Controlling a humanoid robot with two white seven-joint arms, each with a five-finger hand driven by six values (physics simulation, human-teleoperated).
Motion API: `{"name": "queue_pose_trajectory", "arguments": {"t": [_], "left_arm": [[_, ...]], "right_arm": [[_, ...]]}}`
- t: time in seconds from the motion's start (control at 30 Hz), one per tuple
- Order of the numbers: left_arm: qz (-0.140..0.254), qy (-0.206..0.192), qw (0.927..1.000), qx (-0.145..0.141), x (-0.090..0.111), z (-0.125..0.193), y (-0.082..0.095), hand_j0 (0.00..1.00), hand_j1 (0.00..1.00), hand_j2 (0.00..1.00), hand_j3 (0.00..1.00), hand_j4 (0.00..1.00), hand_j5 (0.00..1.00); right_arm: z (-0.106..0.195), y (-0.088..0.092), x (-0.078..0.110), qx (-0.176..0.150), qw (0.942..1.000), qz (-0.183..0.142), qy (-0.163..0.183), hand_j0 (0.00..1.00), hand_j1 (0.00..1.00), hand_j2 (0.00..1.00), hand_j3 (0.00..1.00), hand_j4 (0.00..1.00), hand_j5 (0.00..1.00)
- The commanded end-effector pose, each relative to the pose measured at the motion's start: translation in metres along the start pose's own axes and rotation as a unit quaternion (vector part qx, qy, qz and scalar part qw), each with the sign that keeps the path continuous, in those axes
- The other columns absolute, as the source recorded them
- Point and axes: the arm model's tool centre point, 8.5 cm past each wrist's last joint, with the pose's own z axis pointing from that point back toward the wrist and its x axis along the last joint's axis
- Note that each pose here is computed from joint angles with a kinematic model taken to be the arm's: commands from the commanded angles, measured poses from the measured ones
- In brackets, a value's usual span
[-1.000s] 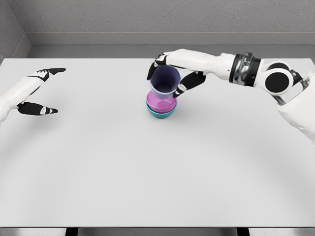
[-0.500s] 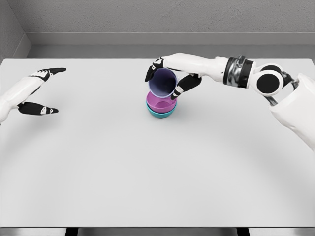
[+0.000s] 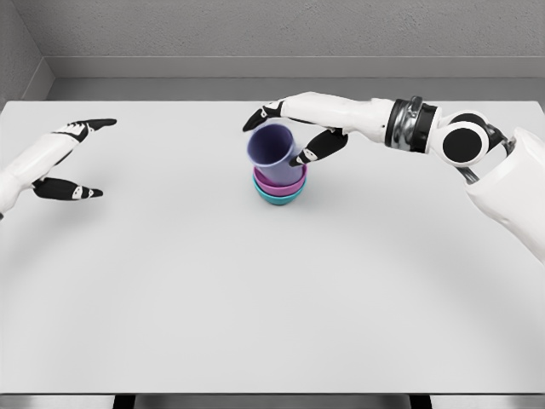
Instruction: Stacking bowl and cup with both arms
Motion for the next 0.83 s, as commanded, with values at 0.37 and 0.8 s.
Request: {"name": "queue_pose_trajectory", "arguments": {"t": [0.37, 0.8], "left_arm": [[0.002, -0.003, 1.0000, 0.003, 0.002, 0.000, 0.001, 1.00, 1.00, 1.00, 1.00, 1.00, 1.00], [0.009, -0.001, 0.9999, 0.008, 0.000, -0.001, -0.001, 1.00, 1.00, 1.00, 1.00, 1.00, 1.00]], "right_arm": [[0.043, -0.015, -0.019, -0.002, 0.9994, 0.023, 0.027, 1.00, 1.00, 1.00, 1.00, 1.00, 1.00], [0.175, -0.013, -0.085, 0.017, 0.9926, 0.061, 0.104, 1.00, 1.00, 1.00, 1.00, 1.00, 1.00]]}}
